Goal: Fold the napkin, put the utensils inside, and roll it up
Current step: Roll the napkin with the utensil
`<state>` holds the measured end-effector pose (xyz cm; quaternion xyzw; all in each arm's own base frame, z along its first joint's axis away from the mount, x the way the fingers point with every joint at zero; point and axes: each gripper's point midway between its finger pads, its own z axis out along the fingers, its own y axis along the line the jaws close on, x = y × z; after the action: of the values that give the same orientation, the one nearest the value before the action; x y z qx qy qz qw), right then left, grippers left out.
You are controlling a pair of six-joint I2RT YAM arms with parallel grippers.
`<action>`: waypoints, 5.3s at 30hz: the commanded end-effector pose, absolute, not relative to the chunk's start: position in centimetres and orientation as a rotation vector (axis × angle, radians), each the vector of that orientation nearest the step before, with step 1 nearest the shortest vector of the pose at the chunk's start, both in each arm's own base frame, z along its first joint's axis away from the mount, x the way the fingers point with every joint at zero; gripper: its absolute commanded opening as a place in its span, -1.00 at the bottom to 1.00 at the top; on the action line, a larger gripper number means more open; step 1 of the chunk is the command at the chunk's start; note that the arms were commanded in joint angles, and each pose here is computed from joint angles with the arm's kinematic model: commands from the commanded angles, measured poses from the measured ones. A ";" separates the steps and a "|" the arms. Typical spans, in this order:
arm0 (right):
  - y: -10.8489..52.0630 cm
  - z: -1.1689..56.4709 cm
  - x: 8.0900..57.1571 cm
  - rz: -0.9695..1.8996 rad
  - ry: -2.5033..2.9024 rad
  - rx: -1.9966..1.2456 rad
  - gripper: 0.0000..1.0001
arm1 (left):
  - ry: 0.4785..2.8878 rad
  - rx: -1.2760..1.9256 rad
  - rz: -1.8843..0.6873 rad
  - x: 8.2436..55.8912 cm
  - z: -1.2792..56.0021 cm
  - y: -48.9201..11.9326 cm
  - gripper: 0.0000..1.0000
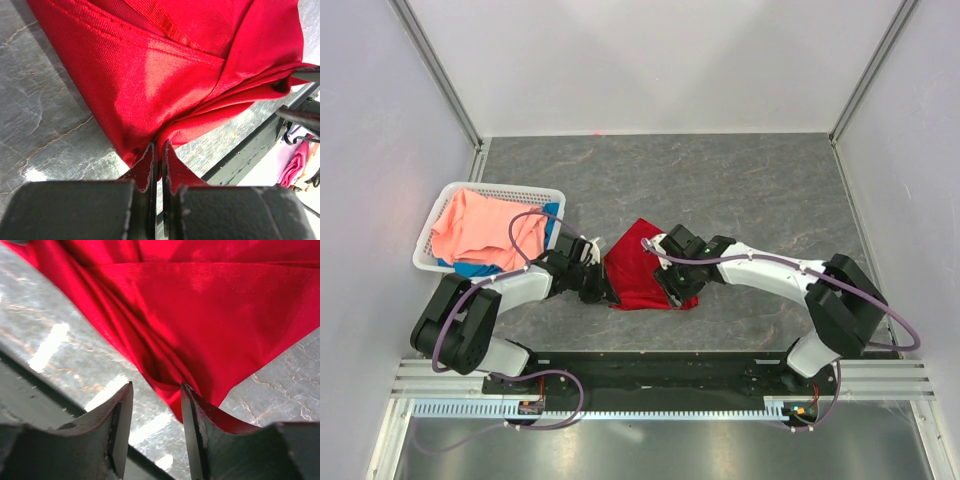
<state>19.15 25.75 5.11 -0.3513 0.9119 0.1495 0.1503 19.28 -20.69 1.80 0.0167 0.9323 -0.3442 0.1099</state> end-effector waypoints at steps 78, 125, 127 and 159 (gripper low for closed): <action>19.0 3.4 16.9 0.685 3.516 -0.452 -1.00 | 2.696 0.217 -1.015 18.4 2.5 -21.9 -0.96; 26.9 8.5 13.5 -0.271 1.706 -1.866 0.45 | 2.999 0.288 -1.082 21.5 3.3 -20.6 -0.96; 27.1 8.1 13.4 -0.294 1.686 -1.876 0.42 | 3.001 0.293 -1.081 21.5 3.4 -20.5 -0.96; 25.1 2.3 17.0 -0.651 1.650 -1.934 -0.16 | 3.004 0.390 -1.131 21.4 3.0 -20.6 -0.96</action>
<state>16.50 24.70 2.48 -0.7145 0.6051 -0.2442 0.2526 20.86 -20.34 2.41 0.0979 0.9360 -0.3337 -0.0549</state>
